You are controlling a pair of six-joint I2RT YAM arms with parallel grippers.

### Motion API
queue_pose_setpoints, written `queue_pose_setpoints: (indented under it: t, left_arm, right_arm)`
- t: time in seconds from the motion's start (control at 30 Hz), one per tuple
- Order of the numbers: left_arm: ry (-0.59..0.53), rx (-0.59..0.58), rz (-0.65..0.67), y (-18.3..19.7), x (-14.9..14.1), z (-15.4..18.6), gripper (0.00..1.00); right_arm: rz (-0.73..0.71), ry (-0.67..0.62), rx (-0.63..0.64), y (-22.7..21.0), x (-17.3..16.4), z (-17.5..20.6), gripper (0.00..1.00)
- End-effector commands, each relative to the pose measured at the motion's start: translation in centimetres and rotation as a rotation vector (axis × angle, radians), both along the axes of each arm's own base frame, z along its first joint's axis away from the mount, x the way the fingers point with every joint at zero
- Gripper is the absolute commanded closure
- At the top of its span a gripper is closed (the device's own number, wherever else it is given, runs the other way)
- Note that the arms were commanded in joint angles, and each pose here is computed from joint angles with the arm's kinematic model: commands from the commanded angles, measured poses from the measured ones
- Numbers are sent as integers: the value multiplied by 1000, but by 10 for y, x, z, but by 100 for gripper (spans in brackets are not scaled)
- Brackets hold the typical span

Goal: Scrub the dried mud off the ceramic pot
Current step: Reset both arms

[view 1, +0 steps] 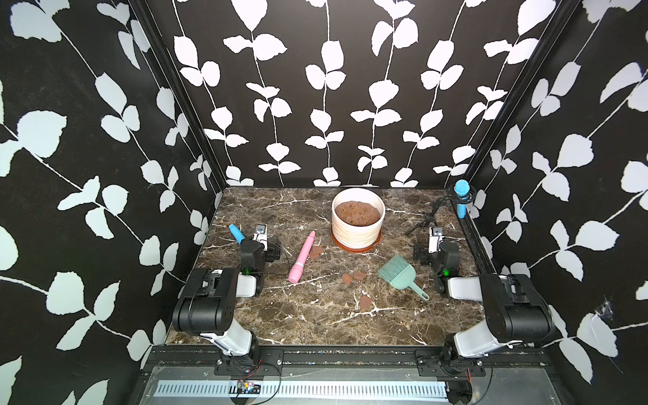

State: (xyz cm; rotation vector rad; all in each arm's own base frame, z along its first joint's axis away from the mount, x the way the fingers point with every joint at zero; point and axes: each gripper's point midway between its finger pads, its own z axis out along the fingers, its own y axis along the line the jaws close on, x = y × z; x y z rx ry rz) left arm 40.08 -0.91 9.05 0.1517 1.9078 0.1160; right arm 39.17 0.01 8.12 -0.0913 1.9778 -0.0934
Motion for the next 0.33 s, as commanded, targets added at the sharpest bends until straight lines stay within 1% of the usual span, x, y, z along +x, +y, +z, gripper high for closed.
queue_pose_setpoints:
  t: [0.0,0.3]
  left_arm:
    - [-8,-4,14,3,3,6,2]
    - [-12,-9,16,3,2,7,2]
  right_arm:
    - [-4,-33,15,0,6,11,0]
    - [-3,-32,15,0,6,11,1]
